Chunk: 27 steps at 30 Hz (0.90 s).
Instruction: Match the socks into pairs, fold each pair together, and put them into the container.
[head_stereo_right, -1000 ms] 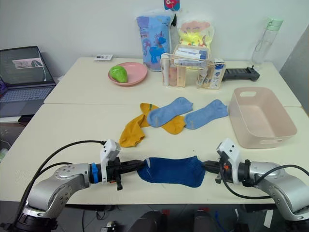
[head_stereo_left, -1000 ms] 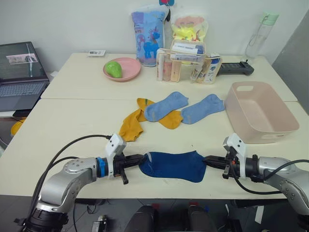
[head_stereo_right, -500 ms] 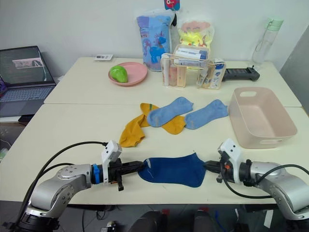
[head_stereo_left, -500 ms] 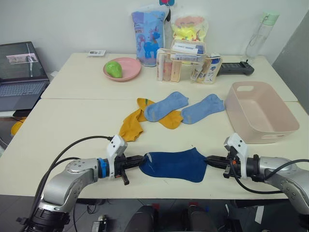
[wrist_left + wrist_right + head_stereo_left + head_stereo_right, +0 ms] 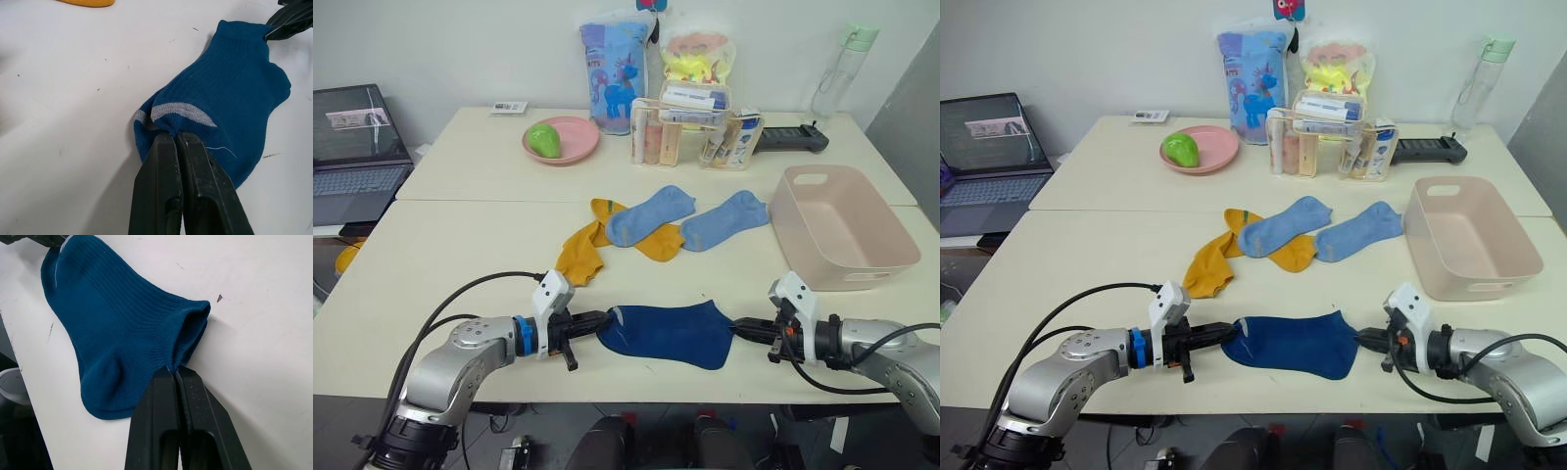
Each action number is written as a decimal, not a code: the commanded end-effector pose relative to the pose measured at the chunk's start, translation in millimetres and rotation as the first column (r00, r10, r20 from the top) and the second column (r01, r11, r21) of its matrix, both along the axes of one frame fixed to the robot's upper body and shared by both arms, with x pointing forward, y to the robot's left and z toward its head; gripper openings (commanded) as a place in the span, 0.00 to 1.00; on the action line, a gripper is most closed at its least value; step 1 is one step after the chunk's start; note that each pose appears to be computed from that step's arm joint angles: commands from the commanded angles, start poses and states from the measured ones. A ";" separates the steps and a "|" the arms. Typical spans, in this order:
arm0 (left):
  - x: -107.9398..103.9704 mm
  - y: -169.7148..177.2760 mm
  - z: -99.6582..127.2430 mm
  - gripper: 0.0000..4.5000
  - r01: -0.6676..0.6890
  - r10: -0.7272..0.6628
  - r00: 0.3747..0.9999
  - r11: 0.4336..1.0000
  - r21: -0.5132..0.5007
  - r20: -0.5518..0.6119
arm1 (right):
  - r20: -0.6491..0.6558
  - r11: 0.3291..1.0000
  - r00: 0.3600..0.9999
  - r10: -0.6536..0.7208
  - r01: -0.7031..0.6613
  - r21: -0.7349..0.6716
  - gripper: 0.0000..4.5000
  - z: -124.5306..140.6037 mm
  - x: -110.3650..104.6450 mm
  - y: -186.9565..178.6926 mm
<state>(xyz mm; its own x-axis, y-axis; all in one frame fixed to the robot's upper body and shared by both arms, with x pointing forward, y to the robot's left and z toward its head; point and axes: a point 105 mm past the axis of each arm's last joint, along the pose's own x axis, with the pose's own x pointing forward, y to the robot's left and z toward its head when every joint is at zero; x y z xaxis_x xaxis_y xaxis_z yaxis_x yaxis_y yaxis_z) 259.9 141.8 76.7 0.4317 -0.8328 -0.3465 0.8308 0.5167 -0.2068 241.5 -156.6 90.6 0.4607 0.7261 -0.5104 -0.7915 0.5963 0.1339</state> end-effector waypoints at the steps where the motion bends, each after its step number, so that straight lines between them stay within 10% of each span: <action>1: 0.8 -1.3 3.9 0.01 0.012 -0.012 1.000 1.000 -0.001 0.023 | 0.040 1.000 0.999 0.012 -0.012 -0.012 0.00 7.1 1.9 0.3; 6: 1.4 -1.2 5.3 0.05 0.004 -0.004 0.999 1.000 -0.010 0.032 | 0.051 1.000 0.999 0.011 -0.011 0.004 0.00 9.5 2.8 2.8; 16: 10.4 10.0 24.0 0.70 -0.081 0.087 0.988 0.995 -0.054 0.124 | 0.116 0.997 0.993 -0.034 0.025 0.074 0.68 28.9 4.6 -1.6; 19: 10.1 9.0 32.0 0.90 -0.070 0.080 0.985 0.995 -0.068 0.155 | 0.157 0.992 0.986 -0.049 0.029 0.126 0.69 41.3 6.1 0.3; 22: 7.3 -0.4 42.3 0.88 0.019 -0.012 0.971 1.000 -0.024 0.238 | 0.235 0.993 0.972 -0.023 -0.004 0.116 0.69 51.5 11.0 4.1; 27: 2.2 -22.6 43.2 0.55 0.159 -0.159 0.935 0.987 0.026 0.316 | 0.320 0.991 0.943 0.093 -0.119 0.063 0.56 53.8 14.5 23.0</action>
